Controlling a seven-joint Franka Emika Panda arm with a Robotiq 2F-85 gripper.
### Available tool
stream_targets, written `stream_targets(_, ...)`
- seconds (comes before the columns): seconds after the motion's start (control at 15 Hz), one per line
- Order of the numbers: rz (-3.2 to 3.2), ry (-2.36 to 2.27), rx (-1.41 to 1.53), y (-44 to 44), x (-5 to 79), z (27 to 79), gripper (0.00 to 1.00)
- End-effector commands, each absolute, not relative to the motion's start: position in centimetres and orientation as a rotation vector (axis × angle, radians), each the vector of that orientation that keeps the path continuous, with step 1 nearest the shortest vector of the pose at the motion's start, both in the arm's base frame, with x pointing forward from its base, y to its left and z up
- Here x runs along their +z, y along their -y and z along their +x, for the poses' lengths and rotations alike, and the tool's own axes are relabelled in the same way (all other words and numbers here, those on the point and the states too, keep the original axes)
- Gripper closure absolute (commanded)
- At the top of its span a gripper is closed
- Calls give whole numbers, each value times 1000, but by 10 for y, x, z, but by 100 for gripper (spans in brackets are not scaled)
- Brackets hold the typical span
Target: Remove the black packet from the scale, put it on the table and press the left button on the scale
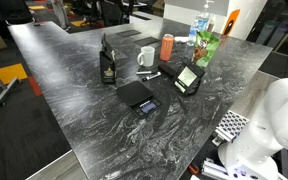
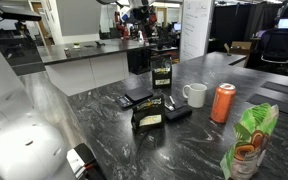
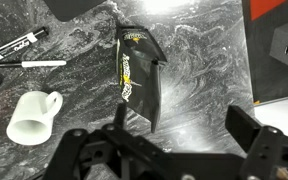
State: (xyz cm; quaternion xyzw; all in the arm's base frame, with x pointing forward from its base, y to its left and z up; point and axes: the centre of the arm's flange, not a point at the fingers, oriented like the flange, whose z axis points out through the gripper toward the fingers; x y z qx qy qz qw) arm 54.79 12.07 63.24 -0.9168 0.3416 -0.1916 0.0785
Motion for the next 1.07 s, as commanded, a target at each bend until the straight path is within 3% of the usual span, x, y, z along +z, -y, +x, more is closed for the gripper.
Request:
stream_targets(0.0, -2636, -1188, -516, -111, 635, 585, 0)
stream_targets(0.47, -2563, -1305, -302, -80, 583, 626, 0)
stream_targets(1.0, -2561, -1358, -156, -76, 550, 637, 0)
